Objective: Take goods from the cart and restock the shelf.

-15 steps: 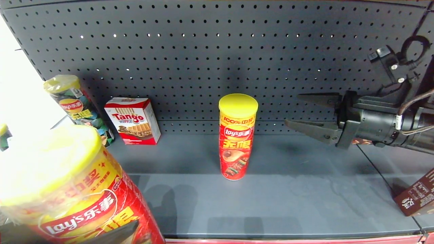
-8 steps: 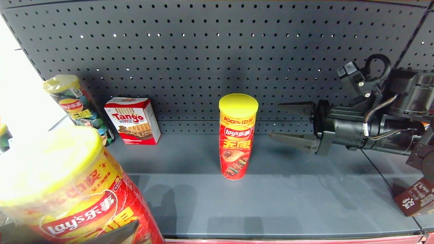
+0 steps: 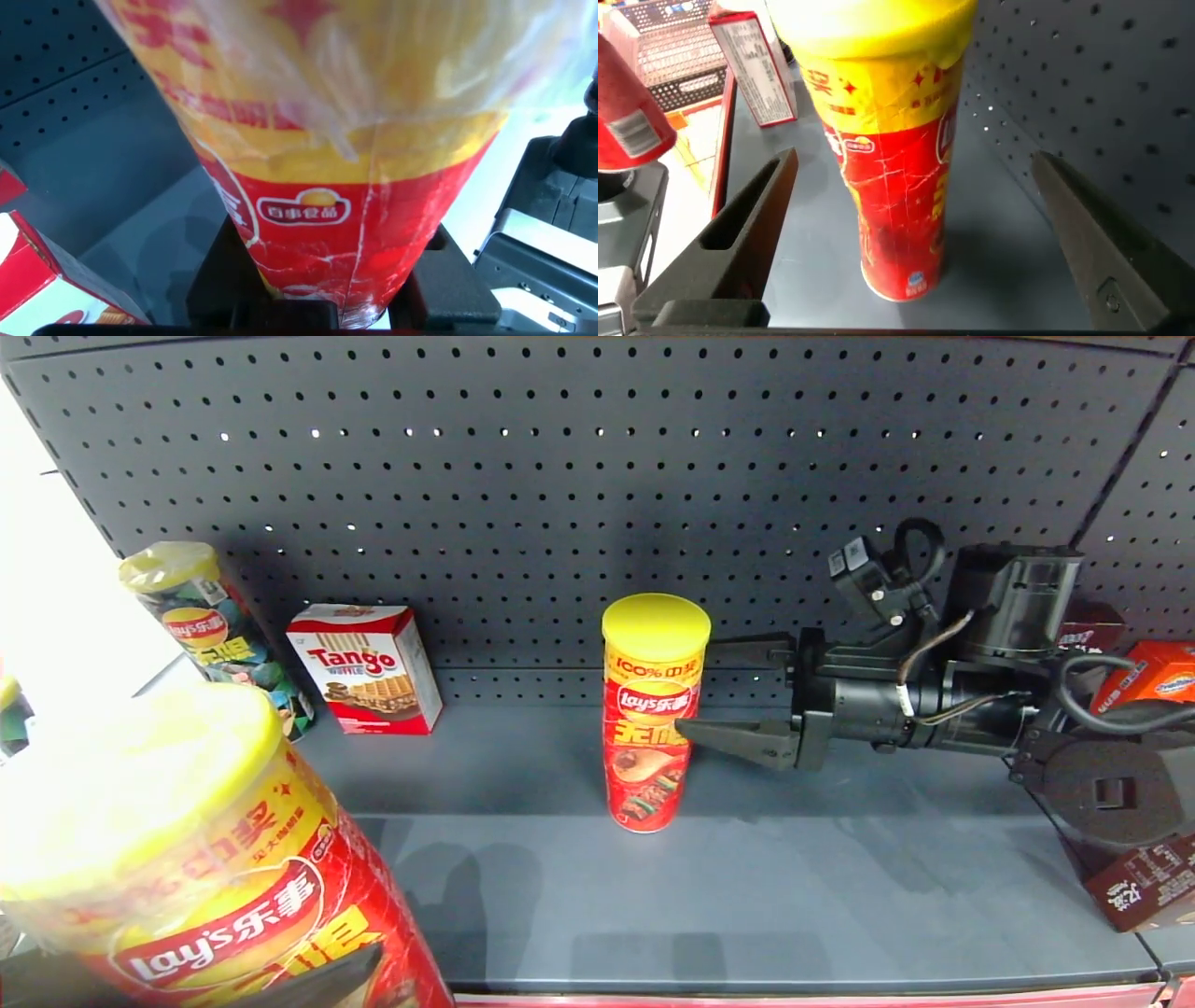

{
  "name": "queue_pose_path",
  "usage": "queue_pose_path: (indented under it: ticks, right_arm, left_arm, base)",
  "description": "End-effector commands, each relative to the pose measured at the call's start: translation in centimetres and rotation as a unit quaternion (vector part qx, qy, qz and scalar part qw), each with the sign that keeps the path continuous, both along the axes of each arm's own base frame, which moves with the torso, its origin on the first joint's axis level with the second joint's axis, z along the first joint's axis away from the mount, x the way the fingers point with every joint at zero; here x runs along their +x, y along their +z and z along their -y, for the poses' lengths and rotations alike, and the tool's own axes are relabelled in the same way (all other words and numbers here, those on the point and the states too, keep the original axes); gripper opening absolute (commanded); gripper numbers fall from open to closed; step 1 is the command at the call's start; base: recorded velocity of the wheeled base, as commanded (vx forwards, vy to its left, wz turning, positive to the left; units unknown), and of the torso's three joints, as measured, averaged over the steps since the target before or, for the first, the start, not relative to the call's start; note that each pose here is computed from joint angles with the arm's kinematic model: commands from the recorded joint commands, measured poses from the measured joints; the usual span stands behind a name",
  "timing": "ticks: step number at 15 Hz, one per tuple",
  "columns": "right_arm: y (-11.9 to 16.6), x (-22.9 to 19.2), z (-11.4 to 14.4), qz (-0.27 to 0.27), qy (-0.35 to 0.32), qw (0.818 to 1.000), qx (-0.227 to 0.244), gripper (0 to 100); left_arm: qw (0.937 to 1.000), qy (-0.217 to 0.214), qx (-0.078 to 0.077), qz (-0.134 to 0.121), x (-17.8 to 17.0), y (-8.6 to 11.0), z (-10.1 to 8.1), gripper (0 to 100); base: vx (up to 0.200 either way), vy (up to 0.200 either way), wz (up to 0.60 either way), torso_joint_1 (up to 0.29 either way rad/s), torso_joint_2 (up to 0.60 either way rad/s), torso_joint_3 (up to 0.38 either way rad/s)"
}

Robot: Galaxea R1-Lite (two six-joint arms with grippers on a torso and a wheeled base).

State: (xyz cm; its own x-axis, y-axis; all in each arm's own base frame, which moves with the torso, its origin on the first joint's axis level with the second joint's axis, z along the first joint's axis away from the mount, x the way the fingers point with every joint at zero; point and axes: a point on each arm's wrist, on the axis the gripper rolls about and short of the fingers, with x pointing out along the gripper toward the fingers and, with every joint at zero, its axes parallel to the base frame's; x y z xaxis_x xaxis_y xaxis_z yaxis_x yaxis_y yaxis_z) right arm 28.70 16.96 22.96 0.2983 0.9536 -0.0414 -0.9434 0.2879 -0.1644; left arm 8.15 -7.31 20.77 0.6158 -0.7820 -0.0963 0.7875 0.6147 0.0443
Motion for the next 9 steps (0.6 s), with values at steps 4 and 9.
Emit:
queue_pose_path:
  ticks: [4, 9]
  right_arm:
    - [-2.2, 1.5, -1.9, -0.016, 0.021, 1.0, -0.011, 100]
    - [-4.3, 2.7, -3.2, -0.014, 0.032, 0.999, -0.026, 100]
  left_arm:
    - [0.9999, 0.014, 0.001, -0.002, 0.3, 0.0, -0.2, 0]
    - [0.9999, 0.016, -0.001, 0.001, 0.3, 0.1, -0.3, 0]
  base:
    - [0.0, 0.0, 0.0, 0.0, 0.0, 0.0]
    - [0.0, 0.0, 0.0, 0.0, 0.0, 0.0]
